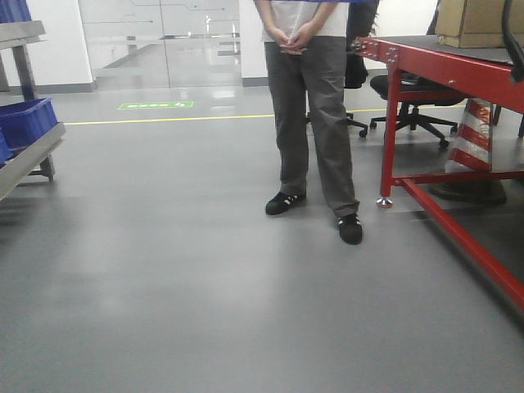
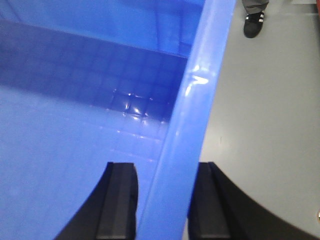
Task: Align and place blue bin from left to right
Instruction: 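Hold the blue bin with both grippers while the base turns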
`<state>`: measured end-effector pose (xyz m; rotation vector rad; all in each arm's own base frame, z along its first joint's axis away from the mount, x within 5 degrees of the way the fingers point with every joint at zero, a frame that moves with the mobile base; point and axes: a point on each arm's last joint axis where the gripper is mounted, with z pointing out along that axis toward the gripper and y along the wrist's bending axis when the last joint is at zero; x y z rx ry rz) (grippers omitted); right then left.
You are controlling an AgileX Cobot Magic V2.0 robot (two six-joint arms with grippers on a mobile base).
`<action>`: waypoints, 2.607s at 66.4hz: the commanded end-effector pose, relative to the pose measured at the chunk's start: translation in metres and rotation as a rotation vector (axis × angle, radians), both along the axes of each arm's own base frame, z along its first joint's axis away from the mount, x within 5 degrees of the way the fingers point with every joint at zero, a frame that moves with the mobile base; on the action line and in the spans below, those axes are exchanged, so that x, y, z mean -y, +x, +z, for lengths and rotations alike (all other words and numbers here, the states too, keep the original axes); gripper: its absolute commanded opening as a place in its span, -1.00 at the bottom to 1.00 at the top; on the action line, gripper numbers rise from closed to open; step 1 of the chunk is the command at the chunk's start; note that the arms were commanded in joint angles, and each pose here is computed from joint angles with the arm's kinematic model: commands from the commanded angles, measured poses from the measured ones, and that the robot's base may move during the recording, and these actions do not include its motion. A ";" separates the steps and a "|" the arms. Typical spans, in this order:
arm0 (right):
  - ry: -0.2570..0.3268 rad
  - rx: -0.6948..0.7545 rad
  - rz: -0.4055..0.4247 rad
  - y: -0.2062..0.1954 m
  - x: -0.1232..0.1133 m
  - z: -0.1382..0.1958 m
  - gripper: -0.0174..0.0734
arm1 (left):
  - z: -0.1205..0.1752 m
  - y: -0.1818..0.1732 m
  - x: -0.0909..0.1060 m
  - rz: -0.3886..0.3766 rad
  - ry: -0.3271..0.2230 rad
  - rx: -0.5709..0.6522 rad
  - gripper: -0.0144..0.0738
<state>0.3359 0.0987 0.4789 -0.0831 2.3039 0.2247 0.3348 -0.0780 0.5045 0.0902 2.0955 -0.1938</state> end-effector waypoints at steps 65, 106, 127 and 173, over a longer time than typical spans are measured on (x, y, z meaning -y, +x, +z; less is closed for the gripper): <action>0.007 0.100 -0.031 -0.003 0.006 0.015 -0.77 | 0.021 -0.011 0.000 -0.020 -0.022 0.112 -0.93; 0.010 0.110 -0.030 -0.002 0.005 0.015 -0.77 | 0.021 -0.011 -0.002 -0.005 0.002 0.120 -0.93; 0.027 0.171 -0.026 0.004 0.003 0.018 -0.77 | 0.021 -0.010 -0.005 0.016 0.037 0.128 -0.93; 0.030 0.185 -0.025 0.007 0.002 0.018 -0.77 | 0.021 -0.010 -0.005 0.020 0.043 0.130 -0.93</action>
